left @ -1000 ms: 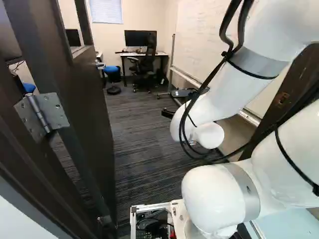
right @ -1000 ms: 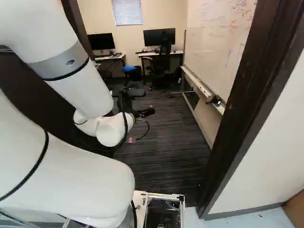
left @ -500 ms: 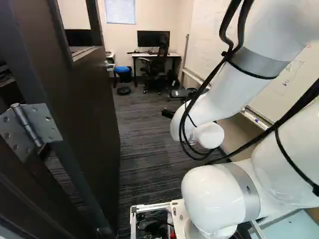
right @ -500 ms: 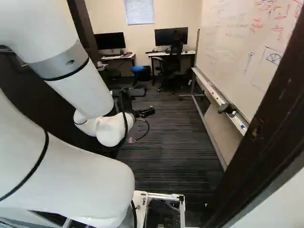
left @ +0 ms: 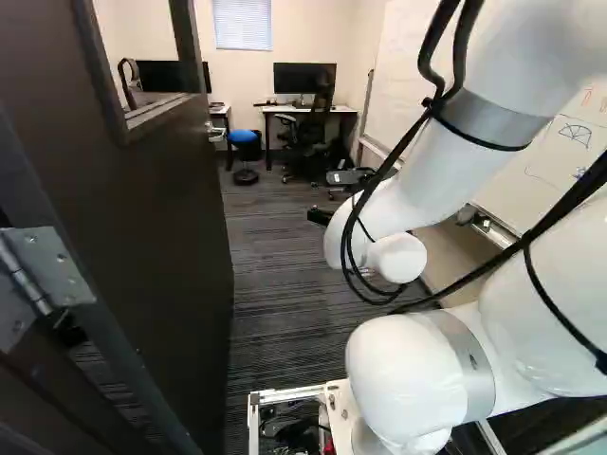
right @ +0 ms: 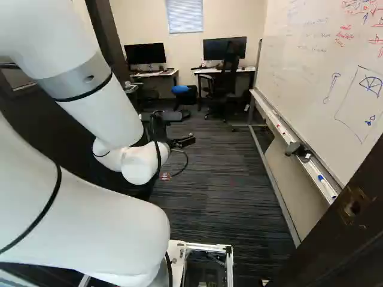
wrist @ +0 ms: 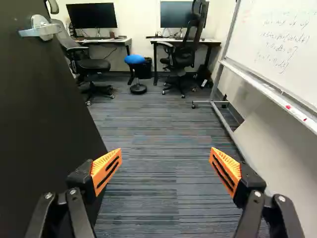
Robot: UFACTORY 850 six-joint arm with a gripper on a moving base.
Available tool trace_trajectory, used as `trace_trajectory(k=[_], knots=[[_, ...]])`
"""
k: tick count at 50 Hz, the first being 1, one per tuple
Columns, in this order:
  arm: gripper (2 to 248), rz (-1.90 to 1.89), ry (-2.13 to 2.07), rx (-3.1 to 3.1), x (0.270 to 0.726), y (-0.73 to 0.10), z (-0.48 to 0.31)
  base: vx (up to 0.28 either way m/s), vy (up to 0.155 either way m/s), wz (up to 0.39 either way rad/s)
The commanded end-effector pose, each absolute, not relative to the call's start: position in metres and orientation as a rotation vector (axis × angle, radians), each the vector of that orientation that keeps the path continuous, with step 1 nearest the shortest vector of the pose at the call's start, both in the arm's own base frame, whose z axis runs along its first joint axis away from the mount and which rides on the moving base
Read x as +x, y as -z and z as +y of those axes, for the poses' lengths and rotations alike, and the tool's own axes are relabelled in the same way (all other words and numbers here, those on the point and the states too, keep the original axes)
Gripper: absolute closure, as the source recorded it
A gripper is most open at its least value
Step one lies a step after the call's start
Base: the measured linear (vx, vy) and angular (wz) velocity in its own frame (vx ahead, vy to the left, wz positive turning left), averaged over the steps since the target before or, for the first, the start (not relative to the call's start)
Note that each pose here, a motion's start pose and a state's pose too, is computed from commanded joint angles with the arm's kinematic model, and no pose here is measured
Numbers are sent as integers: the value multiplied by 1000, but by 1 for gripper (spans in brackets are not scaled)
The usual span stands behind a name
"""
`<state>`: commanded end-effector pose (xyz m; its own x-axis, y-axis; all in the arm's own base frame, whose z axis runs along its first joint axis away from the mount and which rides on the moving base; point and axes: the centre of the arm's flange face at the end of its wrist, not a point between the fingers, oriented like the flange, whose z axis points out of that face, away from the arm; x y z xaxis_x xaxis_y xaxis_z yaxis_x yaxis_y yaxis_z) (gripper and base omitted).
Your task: Open the door and move inside
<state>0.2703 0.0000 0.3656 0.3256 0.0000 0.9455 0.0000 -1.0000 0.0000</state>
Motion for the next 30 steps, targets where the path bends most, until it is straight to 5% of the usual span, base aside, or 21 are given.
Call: trace_trajectory(k=[30], knots=[[3, 0, -1824, 2558, 270, -366, 0, 204, -13, -6]])
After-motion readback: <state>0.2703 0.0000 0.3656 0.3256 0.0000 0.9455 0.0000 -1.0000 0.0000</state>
